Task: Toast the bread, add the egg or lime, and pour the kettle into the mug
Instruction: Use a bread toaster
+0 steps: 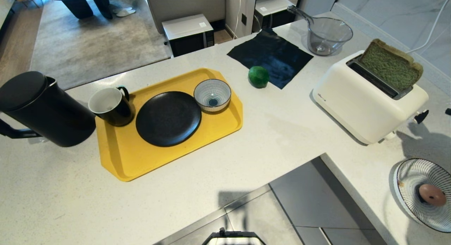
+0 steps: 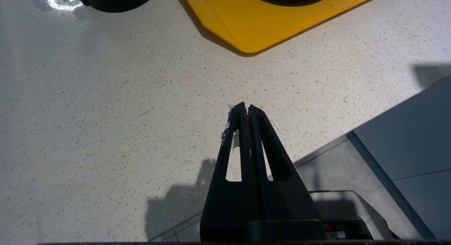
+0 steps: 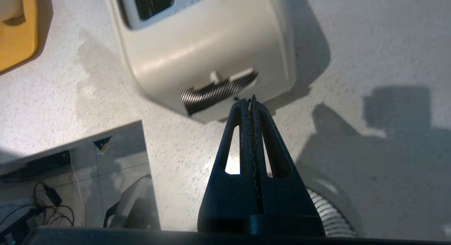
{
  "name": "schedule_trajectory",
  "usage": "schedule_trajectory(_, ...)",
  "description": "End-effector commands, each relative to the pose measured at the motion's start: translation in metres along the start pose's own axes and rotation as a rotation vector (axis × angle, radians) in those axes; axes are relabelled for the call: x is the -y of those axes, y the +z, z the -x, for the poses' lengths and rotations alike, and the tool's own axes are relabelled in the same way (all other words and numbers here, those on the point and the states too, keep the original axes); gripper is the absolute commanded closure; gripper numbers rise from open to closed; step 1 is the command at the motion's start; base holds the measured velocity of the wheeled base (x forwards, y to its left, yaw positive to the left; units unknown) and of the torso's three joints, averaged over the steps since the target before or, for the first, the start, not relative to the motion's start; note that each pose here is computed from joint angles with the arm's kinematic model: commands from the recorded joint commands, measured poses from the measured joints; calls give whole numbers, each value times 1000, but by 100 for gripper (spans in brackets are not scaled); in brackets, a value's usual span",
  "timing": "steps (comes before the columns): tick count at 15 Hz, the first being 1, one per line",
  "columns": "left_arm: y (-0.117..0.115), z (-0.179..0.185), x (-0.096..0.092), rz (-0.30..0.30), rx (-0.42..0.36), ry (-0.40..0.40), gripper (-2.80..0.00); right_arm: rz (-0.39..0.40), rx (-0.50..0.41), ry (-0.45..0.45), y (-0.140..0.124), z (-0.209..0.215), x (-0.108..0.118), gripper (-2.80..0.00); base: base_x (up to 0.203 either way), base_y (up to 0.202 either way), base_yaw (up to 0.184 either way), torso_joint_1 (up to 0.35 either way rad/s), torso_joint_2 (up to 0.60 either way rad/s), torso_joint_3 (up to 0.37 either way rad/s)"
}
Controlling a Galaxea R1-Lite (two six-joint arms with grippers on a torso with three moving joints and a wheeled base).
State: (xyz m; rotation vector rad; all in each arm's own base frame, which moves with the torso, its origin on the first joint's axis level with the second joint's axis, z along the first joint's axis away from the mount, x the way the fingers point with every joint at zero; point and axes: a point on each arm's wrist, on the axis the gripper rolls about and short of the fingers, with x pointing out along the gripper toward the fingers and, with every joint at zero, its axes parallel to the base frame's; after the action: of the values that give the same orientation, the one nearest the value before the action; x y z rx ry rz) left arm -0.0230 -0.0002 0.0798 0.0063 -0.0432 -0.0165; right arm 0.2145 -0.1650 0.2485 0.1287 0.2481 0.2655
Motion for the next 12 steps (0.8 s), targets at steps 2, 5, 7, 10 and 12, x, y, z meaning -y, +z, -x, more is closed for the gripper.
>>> schedule_trajectory(2, -5, -1, 0, 0, -14, 0, 0, 17, 12, 33, -9, 12, -20, 0, 0, 0, 0, 0, 0, 0)
schedule_trajectory(5, -5, -1, 0, 0, -14, 0, 0, 40, 12, 83, -5, 5, -30, 0, 0, 0, 0, 0, 0, 0)
schedule_trajectory(7, -5, -1, 0, 0, -14, 0, 0, 52, 10, 114, -5, -3, -34, 0, 0, 0, 0, 0, 0, 0)
schedule_trajectory(10, -5, -1, 0, 0, -14, 0, 0, 57, 5, 131, -10, -13, -30, 0, 0, 0, 0, 0, 0, 0)
schedule_trajectory(12, -5, -1, 0, 0, -14, 0, 0, 44, -5, 131, -13, -18, -24, 0, 0, 0, 0, 0, 0, 0)
